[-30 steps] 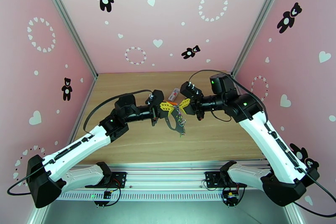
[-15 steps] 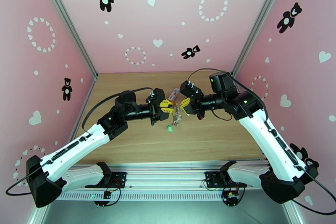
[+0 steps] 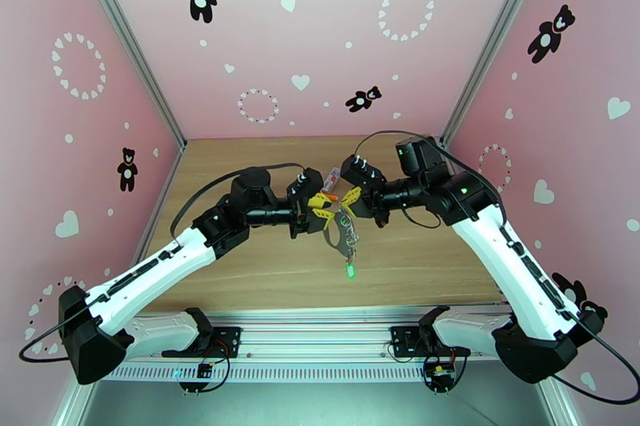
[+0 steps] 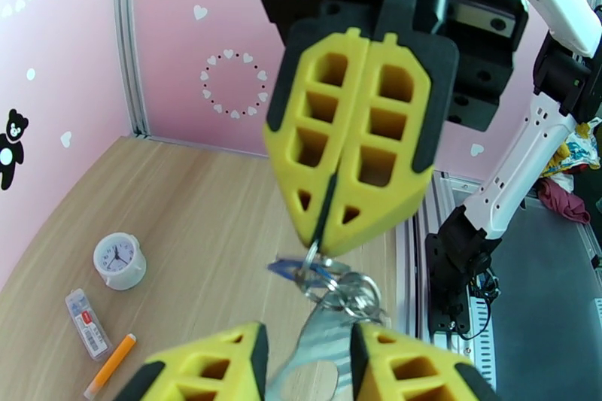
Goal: Remove the keys from the keyring
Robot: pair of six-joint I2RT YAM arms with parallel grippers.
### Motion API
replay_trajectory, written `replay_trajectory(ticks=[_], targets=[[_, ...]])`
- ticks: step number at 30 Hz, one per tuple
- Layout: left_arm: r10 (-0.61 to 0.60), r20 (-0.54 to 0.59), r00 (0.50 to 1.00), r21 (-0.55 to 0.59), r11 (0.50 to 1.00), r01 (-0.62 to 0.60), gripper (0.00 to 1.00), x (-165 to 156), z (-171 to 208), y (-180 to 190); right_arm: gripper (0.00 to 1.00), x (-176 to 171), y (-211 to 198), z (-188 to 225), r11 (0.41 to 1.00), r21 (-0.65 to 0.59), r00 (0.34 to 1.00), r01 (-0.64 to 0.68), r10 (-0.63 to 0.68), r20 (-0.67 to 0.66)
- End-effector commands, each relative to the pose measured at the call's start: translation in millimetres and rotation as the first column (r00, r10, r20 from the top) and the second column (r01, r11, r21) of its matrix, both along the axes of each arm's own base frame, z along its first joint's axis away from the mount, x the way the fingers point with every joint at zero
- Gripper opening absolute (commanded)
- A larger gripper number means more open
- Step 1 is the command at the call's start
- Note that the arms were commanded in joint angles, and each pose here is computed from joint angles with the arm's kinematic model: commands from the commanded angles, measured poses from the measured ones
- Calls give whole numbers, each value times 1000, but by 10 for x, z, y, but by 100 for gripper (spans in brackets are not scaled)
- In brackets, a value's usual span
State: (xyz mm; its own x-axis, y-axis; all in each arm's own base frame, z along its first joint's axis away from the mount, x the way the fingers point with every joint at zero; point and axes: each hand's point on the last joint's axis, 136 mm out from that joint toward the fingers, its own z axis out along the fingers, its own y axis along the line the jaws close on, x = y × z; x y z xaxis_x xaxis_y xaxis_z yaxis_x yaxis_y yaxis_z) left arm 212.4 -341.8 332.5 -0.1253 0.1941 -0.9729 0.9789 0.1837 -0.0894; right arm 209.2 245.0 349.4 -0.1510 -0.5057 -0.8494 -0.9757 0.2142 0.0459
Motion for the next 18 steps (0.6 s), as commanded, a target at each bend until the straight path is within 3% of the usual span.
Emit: replay_trajectory(ticks=[1,18], targets=[[-34,-12,999,-48,998,33,35,-9,143,-64,0,37,35,100,1000,23,1000,0,0,16],[94,-38,995,-42,995,-96,47,264,2,-86,0,168,81,96,997,48,998,67,-67,-18]])
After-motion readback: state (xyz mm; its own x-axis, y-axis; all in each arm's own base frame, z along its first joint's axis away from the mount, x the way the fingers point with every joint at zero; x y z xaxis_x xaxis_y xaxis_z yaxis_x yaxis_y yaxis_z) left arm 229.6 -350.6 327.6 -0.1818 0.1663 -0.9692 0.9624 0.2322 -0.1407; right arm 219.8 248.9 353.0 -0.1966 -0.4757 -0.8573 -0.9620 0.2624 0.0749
